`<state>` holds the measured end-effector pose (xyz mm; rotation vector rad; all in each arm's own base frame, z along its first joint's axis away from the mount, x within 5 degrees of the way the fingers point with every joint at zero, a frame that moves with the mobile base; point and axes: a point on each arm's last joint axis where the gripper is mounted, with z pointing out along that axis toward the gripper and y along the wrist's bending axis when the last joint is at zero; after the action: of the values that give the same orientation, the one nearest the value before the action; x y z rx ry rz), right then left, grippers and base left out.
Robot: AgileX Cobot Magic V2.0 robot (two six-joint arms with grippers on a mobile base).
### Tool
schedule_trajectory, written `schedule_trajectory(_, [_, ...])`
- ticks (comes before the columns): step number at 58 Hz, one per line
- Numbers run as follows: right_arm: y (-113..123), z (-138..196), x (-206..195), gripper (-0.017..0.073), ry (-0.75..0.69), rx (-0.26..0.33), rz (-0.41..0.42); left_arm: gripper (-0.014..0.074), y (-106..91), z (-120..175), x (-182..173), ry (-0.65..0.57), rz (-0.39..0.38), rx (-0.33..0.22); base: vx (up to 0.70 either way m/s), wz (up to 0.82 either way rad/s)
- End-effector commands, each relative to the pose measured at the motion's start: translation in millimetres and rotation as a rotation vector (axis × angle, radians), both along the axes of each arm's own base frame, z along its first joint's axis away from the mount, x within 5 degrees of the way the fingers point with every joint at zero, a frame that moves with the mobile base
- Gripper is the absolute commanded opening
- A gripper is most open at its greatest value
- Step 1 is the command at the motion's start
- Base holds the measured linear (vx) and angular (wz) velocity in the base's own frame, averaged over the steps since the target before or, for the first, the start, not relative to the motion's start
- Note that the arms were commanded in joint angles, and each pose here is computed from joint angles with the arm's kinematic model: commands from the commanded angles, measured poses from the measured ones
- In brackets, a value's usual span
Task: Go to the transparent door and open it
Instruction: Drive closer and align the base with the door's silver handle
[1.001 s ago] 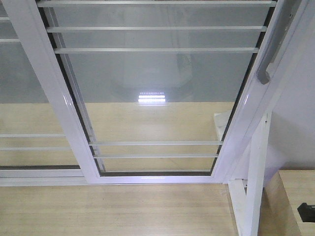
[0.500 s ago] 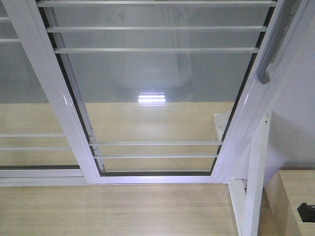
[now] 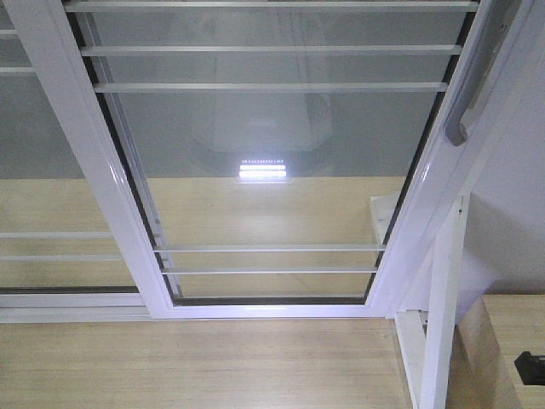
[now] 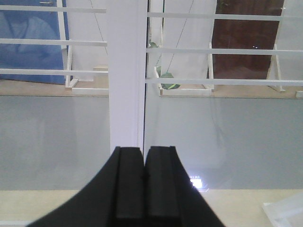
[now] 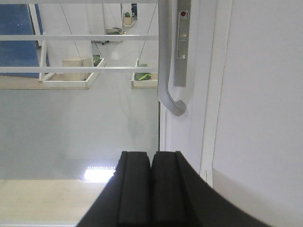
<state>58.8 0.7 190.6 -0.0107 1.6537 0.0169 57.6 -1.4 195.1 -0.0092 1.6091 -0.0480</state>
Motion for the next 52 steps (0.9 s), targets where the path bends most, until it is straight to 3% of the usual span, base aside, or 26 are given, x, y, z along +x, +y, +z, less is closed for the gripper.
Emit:
schedule_trajectory(1, [0.7,5.2,1.8,-0.0005,-0.084,-0.013,0.007,-0.0006,-0.4,0.9,2.0,-0.067,-0.005,-0.018,0.00,0.00])
schedule_trajectory(5, [1.0,9.8,1.7,-0.0005,-0.135,0.008,0.010,-0.0006,-0.4,1.4,2.0,-0.073,-0.006,-0.017,0.00,0.00])
schedule_trajectory(9, [1.0,15.3,1.3,-0.0005,-0.187,0.084,0.011,-0.0006,-0.5,5.3,1.8,-0.112,-0.006,-0.023,0.00,0.00])
schedule_trajectory(12, [1.0,21.3,0.6,-0.0004,-0.220,0.089,0.013,-0.0006,-0.5,11.5,1.1,-0.157,-0.009,-0.056,0.00,0.00])
schedule_trajectory(17, [1.1,39.6,-2.1,-0.0004,-0.257,0.066,0.014,-0.0006,-0.2,28.9,-1.4,-0.215,-0.013,-0.121,0.00,0.00])
schedule_trajectory(28, [-0.7,106.4,-14.5,-0.0004,-0.301,-0.055,-0.009,-0.0006,-0.1,90.1,-10.6,-0.295,-0.018,-0.108,0.00,0.00])
schedule_trajectory(35, [-2.3,144.6,-11.4,-0.0004,-0.284,-0.138,-0.031,-0.0006,-0.1,127.5,-6.9,-0.300,-0.007,-0.028,0.00,0.00])
schedule_trajectory(41, [-2.0,160.8,4.8,-0.0004,-0.250,-0.159,-0.031,-0.0006,-0.5,150.9,8.4,-0.279,0.003,0.064,0.00,0.00])
schedule_trajectory(46, [-0.8,159.2,27.3,-0.0004,-0.191,-0.175,-0.019,-0.0006,-1.3,152.0,29.4,-0.213,0.002,0.111,0.00,0.00])
schedule_trajectory(52, [0.7,151.2,53.0,-0.0001,-0.114,-0.176,-0.003,-0.0006,-2.4,143.1,52.3,-0.128,-0.007,0.117,0.00,0.00])
